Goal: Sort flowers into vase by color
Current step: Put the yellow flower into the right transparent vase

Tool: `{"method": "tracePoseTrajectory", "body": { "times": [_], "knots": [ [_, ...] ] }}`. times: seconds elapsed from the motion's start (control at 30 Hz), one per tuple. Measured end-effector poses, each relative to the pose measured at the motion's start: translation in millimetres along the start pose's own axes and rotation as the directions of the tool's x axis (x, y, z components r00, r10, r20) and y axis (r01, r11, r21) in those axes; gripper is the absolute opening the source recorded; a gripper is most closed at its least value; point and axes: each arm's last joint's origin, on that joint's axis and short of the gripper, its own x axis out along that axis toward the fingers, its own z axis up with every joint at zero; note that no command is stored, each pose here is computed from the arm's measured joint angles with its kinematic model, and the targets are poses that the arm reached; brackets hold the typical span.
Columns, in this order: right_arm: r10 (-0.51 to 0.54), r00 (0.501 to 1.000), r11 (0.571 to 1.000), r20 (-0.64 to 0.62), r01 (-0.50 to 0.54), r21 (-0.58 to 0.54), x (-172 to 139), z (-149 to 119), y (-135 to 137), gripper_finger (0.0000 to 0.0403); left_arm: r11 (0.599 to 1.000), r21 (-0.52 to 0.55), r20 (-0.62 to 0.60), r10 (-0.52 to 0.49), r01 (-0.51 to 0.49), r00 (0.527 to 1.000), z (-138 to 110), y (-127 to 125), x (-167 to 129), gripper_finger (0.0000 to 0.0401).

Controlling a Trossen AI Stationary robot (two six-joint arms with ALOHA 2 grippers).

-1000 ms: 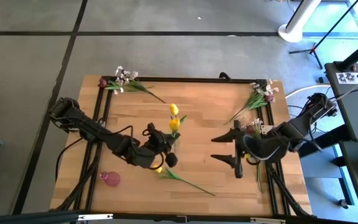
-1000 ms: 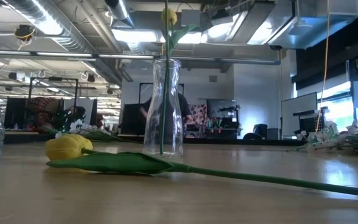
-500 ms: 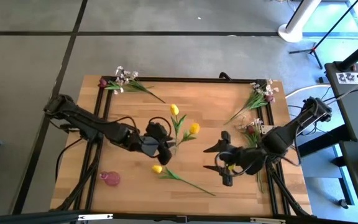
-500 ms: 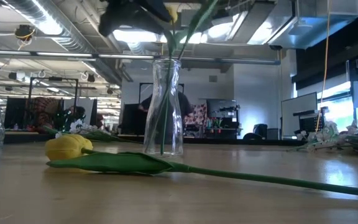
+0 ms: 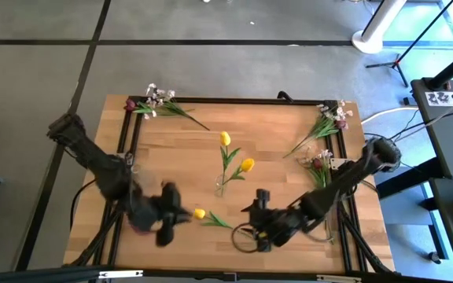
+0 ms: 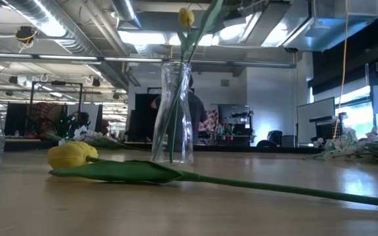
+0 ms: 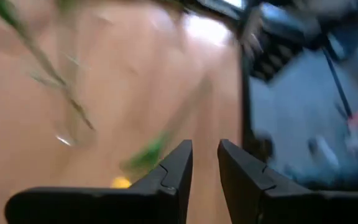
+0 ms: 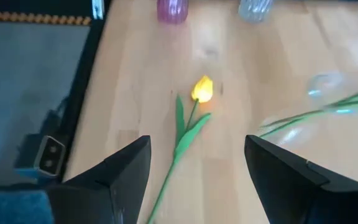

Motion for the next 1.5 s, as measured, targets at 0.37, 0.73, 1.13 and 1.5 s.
{"method": "tracePoseTrajectory", "body": {
  "times": [0.37, 0.73, 1.13, 1.5],
  "knots": [
    [-0.072, 0.997, 0.991, 0.004, 0.071, 0.112, 121.2, -45.9, 13.7, 0.0257, 0.996, -0.059, -0.034, 0.068, -0.070, 0.997, -32.0, -16.6, 11.5, 0.0044],
    [-0.054, 0.997, 0.972, -0.061, 0.067, 0.224, 187.7, -74.9, -16.2, 0.0182, 0.993, -0.099, -0.025, 0.063, -0.066, 0.998, -30.1, -16.5, 12.4, 0.0039],
    [-0.030, 0.999, 0.977, -0.029, 0.035, 0.208, 148.5, -19.9, -13.5, 0.0021, 0.992, -0.077, 0.133, 0.106, -0.096, 0.985, -13.6, -10.2, -7.6, 0.0039],
    [-0.082, 0.854, 0.976, 0.515, -0.035, 0.214, -34.9, 115.3, -48.1, 0.0007, 0.999, -0.033, 0.429, 0.032, -0.020, 0.903, 31.4, 8.7, -80.4, 0.0073]
  ]
}}
